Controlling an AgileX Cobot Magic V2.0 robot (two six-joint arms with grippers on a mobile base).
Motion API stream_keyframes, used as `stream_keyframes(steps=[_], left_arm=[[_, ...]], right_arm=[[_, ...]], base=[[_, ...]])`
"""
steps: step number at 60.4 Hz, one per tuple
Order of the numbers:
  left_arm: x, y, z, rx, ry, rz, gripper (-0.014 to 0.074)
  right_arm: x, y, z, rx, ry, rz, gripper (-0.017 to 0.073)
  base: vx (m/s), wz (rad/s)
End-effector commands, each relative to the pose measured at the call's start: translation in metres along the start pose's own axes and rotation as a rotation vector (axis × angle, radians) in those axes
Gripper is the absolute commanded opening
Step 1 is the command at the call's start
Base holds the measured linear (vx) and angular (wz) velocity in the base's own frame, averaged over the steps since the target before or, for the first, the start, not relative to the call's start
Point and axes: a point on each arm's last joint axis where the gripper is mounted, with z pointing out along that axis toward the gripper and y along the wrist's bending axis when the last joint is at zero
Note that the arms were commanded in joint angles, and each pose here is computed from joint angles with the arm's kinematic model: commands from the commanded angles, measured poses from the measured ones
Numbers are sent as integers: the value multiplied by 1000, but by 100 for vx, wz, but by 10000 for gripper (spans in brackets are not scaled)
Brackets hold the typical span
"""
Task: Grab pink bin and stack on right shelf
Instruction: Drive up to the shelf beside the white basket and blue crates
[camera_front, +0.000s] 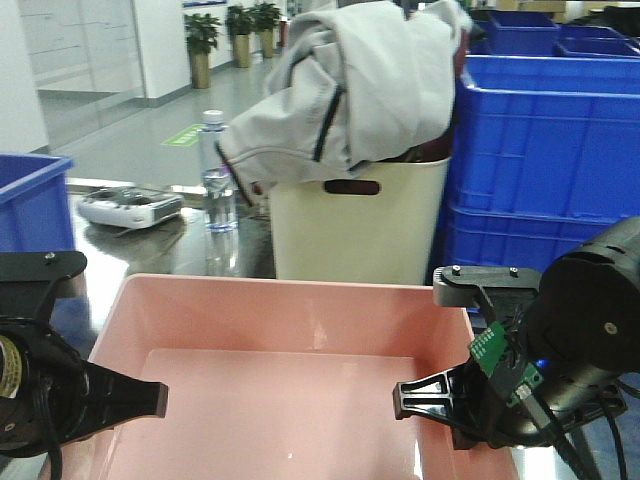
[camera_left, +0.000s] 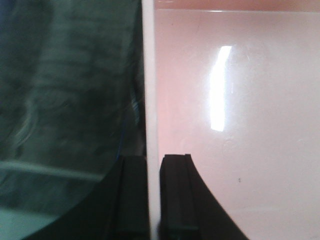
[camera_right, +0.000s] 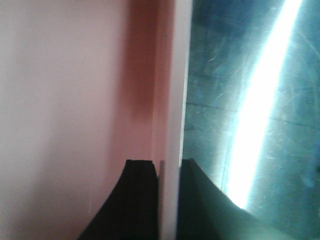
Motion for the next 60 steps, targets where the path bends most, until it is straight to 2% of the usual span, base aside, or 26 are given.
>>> stream_keyframes(steps=[1,31,60], left_arm=[[-12,5,-19,7,-123,12,94],[-12,5,-19,7,-123,12,94],[-12,5,-19,7,-123,12,94]], right_arm=[[-7,-9,-20,36,-98,-31,49],[-7,-9,-20,36,-98,-31,49],[-7,-9,-20,37,-97,-31,49]], base=[[16,-36],[13,-27],[5,-12]])
